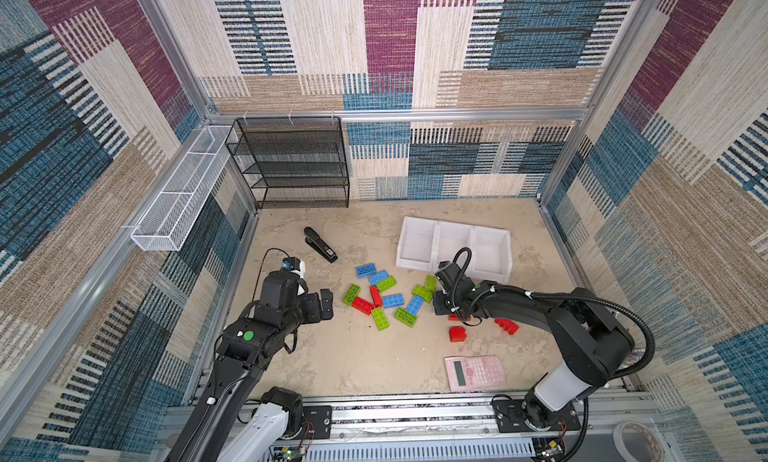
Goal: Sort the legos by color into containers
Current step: 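Grasp a blue brick near the bin with right gripper while left arm rises, then open the right gripper over the bin compartment nearest the left arm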
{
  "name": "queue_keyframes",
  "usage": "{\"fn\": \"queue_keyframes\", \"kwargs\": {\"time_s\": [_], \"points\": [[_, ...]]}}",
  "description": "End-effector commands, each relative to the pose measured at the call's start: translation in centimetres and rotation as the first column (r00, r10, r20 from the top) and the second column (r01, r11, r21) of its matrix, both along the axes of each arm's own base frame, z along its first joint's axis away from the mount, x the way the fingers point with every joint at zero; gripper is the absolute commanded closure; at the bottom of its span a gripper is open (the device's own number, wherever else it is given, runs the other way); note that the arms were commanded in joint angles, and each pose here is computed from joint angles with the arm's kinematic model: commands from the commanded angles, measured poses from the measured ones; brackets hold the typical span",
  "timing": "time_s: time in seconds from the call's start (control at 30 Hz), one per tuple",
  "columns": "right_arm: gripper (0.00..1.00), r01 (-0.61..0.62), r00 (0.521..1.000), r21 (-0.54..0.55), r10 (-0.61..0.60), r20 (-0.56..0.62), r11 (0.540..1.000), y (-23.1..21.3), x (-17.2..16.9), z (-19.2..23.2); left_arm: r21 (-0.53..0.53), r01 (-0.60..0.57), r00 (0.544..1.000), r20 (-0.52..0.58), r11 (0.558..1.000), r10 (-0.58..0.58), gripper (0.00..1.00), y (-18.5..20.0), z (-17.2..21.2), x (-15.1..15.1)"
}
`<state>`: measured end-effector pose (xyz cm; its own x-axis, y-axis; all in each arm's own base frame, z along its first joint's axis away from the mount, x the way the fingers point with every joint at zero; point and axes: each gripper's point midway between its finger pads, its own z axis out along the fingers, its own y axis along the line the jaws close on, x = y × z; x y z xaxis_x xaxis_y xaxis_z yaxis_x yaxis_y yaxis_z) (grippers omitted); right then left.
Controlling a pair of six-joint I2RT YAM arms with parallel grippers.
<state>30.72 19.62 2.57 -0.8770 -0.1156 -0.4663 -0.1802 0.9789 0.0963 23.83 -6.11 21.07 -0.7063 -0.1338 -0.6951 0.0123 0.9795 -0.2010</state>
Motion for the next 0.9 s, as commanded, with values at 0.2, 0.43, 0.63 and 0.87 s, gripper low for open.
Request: {"fn": "queue_keyframes", "kwargs": {"time_s": [0.2, 0.43, 0.63, 0.87], "points": [[0.65, -0.003, 0.999, 0.006, 0.003, 0.036, 1.0, 0.0, 0.2, 1.6, 0.0, 0.004, 1.0, -0.005, 1.0, -0.004, 0.01, 0.0, 0.0, -0.1], [0.64, -0.05, 0.992, 0.039, 0.045, 0.118, 0.998, 0.6, 0.9, 5.3, -0.066, 0.019, 1.0, -0.003, 0.998, -0.019, 0.01, -1.2, 1.3, 0.4], [0.64, -0.127, 0.974, 0.119, 0.101, 0.203, 0.985, 2.6, 1.8, 9.7, -0.052, 0.033, 0.999, 0.001, 0.998, -0.033, 0.01, -1.6, 2.6, 1.8], [0.64, -0.179, 0.95, 0.166, 0.127, 0.284, 0.97, 4.9, 5.2, 13.6, -0.022, 0.046, 0.997, -0.06, 0.999, -0.047, 0.01, -2.2, 1.9, 3.7]]}}
